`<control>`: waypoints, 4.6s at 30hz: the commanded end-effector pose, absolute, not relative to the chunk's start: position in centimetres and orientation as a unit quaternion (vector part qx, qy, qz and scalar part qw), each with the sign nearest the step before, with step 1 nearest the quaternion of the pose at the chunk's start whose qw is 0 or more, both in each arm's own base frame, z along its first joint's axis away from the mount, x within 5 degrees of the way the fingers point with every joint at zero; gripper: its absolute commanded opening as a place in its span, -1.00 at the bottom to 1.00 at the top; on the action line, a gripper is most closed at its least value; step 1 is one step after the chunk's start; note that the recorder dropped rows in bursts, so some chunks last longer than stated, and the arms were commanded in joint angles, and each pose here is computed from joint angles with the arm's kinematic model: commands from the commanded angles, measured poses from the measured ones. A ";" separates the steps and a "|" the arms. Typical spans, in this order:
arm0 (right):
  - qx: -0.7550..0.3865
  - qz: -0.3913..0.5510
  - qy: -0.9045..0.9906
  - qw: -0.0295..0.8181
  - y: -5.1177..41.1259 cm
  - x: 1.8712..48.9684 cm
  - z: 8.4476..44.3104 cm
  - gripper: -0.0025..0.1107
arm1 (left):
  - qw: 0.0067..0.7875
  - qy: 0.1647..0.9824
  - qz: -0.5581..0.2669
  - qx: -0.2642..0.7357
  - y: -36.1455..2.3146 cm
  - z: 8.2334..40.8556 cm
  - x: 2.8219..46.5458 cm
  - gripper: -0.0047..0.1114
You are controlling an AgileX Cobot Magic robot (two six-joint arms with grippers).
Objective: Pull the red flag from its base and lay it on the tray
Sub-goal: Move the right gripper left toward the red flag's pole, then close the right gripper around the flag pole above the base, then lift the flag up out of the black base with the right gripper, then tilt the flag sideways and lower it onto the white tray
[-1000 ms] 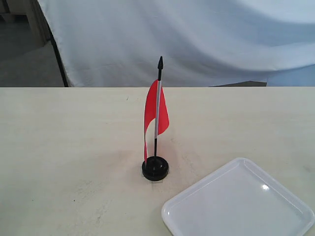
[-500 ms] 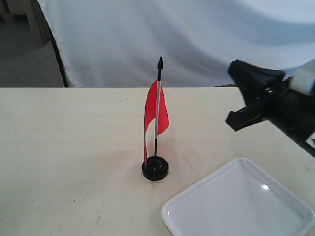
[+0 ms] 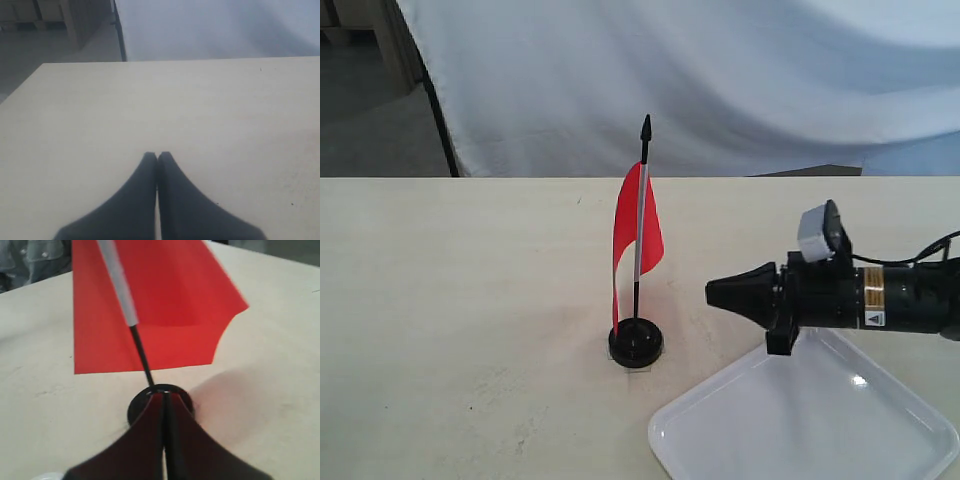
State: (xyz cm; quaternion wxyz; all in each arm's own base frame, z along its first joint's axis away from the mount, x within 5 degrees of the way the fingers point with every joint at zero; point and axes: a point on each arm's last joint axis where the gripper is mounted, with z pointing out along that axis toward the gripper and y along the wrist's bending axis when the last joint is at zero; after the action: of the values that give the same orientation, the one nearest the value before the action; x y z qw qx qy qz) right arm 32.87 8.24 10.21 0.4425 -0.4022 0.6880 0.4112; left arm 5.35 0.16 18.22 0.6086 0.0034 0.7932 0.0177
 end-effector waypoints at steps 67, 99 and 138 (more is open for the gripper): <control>-0.438 0.417 0.642 0.471 17.3 35.9 12.7 -0.96 | 0.611 0.792 0.016 0.004 0.2 18.2 5.3 -0.92; -0.518 -0.214 0.709 0.427 1.9 31.3 24.4 -0.96 | 0.611 0.792 0.016 0.004 0.2 18.2 5.3 -0.92; -0.814 -0.293 0.492 0.098 5.2 24.4 11.8 -0.90 | 0.611 0.792 0.016 0.004 0.2 18.2 5.3 -0.92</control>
State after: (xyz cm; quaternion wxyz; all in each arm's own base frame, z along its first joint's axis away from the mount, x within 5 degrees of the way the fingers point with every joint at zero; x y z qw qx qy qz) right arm 24.32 5.12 12.17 0.1057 -0.8105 0.4954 -0.2942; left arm 5.35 0.16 18.22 0.6086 0.0034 0.7932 0.0177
